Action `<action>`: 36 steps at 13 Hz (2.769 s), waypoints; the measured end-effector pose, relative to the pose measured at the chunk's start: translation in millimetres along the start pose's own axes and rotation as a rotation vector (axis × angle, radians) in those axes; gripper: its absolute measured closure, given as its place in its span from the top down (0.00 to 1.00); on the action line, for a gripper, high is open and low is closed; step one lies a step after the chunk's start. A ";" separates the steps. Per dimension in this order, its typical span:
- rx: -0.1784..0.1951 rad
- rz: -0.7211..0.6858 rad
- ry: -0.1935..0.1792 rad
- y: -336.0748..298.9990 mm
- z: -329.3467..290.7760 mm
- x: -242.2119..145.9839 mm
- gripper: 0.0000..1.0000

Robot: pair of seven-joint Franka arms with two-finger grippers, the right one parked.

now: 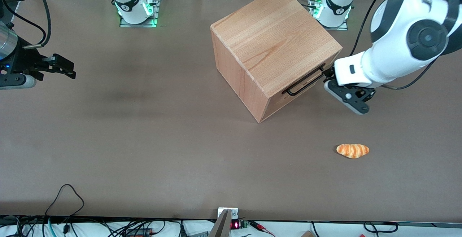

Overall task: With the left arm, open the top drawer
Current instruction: 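Hook the left gripper fingers around the black drawer handle, then pull the handle with the left gripper, sliding the drawer out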

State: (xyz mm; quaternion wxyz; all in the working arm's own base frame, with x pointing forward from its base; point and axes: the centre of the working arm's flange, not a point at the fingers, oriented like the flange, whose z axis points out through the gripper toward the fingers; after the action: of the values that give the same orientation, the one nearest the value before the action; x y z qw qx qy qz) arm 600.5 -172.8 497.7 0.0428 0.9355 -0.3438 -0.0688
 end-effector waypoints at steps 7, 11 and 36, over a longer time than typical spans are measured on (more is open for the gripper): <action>-0.003 0.078 -0.010 24.5 56.2 19.2 1.00; -0.015 0.156 -0.028 23.3 68.5 19.3 1.00; -0.143 0.300 -0.046 1.3 116.9 24.2 1.00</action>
State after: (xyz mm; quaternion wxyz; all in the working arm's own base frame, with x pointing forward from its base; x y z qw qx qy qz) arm 599.5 -193.3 380.1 0.1112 0.8665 -0.4747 -0.1075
